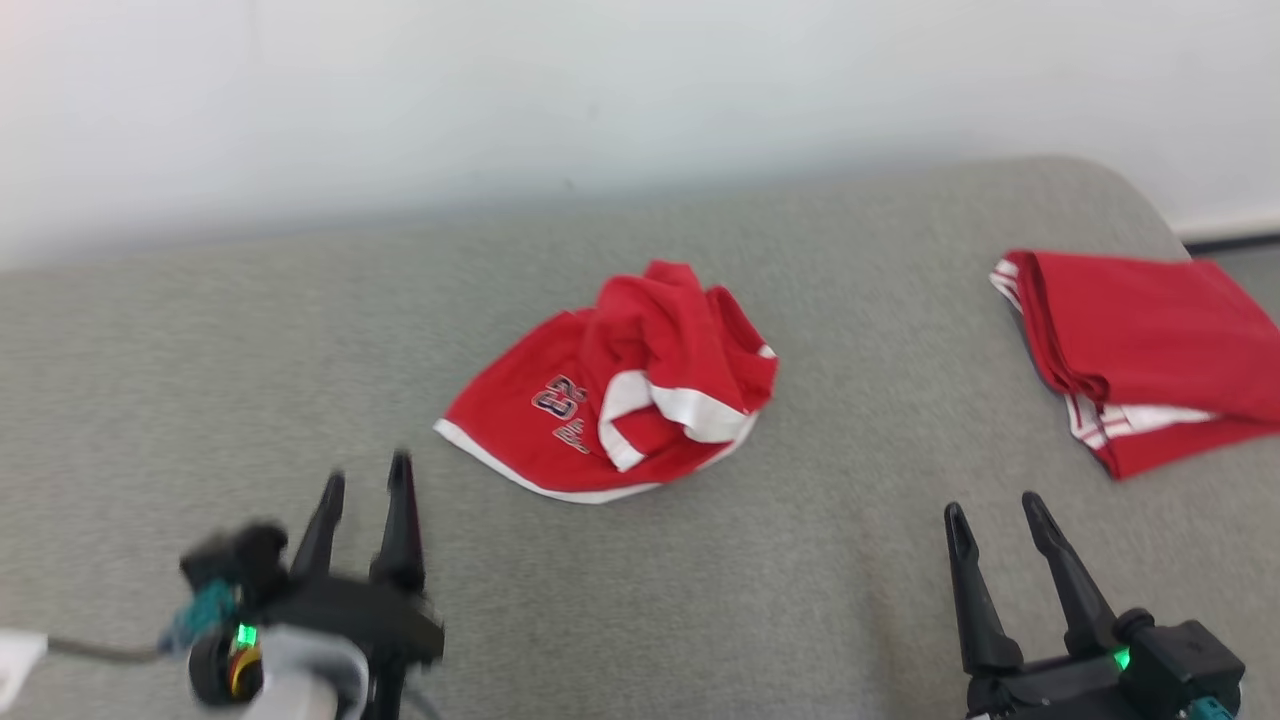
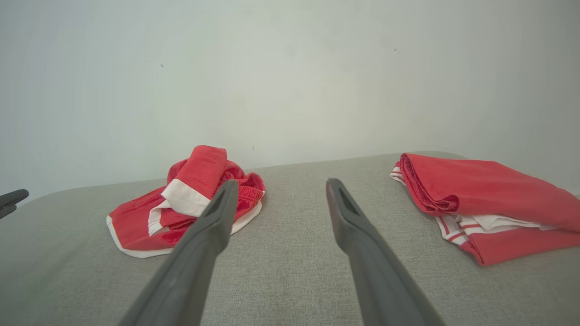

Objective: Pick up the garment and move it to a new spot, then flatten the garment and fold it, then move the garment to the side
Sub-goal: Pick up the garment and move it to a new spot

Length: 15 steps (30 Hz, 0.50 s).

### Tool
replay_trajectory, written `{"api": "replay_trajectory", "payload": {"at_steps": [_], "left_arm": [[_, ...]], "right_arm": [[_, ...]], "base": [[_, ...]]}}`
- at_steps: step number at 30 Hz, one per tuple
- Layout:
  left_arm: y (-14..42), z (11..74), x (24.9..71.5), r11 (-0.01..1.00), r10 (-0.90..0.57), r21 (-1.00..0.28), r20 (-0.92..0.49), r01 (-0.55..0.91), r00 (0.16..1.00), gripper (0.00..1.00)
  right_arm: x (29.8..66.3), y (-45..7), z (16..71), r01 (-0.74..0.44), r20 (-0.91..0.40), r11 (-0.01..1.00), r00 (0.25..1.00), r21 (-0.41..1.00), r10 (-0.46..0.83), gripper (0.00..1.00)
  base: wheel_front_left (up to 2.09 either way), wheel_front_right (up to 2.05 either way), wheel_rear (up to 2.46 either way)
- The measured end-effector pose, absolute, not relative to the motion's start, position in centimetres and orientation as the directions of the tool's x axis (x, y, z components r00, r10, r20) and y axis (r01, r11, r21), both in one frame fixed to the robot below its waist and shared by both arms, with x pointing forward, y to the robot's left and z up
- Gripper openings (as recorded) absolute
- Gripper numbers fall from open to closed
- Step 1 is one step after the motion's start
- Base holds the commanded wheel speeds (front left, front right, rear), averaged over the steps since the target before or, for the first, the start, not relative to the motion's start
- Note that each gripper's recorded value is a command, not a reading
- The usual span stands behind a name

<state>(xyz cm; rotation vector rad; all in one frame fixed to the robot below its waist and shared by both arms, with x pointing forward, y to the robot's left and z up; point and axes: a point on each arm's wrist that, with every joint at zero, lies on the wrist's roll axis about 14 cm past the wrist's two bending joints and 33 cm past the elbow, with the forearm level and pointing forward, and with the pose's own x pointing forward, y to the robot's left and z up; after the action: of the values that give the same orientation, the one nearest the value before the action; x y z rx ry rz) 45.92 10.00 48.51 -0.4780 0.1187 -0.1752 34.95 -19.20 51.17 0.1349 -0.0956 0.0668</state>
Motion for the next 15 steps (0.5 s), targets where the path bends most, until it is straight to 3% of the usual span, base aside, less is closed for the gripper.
{"api": "replay_trajectory", "payload": {"at_steps": [4,10,15], "left_arm": [[13.4,49.1,42.7,0.916,-0.123,-0.391,-0.054,0.093,0.991,1.00],[16.5,53.0,39.8,0.945,-0.052,-0.317,0.080,0.075,0.995,1.00],[18.9,55.9,36.7,0.985,0.014,-0.171,0.194,0.020,0.981,1.00]], "right_arm": [[34.8,-18.2,51.7,-0.104,0.118,0.985,0.989,0.137,0.088,1.00],[35.1,-16.6,52.9,-0.160,0.158,0.978,0.978,0.137,0.138,1.00],[34.9,-15.8,54.0,-0.185,0.192,0.973,0.969,0.137,0.157,1.00]], "base": [[0.00,0.00,0.00],[0.00,0.00,0.00],[0.00,0.00,0.00]]}}
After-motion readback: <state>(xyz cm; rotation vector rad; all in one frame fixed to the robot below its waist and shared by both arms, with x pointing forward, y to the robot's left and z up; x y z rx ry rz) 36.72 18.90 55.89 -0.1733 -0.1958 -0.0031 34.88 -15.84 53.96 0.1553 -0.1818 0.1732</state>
